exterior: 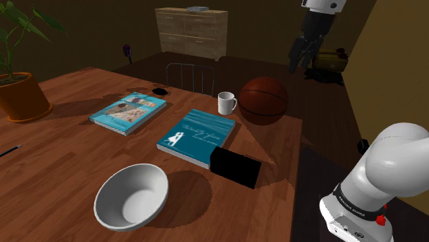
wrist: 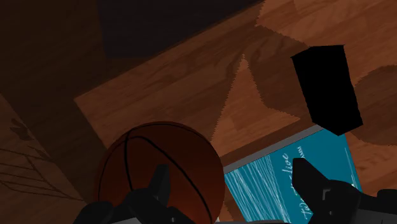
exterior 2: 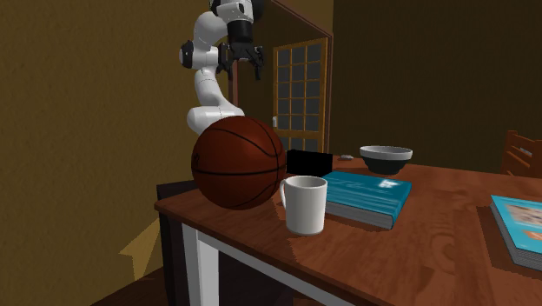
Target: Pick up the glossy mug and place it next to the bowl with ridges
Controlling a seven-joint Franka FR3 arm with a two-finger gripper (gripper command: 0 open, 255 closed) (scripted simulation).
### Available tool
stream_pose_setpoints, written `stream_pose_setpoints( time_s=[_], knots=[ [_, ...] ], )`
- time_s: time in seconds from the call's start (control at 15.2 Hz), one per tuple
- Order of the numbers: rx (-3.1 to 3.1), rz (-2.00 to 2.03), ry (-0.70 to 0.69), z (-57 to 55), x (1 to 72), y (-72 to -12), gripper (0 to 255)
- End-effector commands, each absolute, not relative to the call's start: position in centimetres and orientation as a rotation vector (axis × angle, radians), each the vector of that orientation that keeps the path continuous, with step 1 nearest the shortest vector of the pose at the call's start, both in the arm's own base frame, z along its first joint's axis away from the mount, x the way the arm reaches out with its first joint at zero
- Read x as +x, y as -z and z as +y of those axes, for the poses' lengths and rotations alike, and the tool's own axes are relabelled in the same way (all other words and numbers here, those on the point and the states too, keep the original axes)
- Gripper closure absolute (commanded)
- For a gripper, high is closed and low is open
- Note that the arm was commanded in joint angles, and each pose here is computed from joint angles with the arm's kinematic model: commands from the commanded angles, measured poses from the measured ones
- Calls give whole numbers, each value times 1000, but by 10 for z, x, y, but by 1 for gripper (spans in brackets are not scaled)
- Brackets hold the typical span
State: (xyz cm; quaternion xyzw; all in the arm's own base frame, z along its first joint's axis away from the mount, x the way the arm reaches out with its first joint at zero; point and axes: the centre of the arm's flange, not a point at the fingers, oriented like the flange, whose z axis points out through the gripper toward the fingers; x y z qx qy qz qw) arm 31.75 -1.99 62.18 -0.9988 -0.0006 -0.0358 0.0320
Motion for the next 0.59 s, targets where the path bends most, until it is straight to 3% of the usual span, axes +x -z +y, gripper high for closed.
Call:
stream_pose_setpoints(
  time_s=[0.0, 0.53],
  knots=[
    [-3076, -2, 110, -20, 317, -622, 0],
    [-3110, 18, 103, -2, 405, -563, 0]
  ],
)
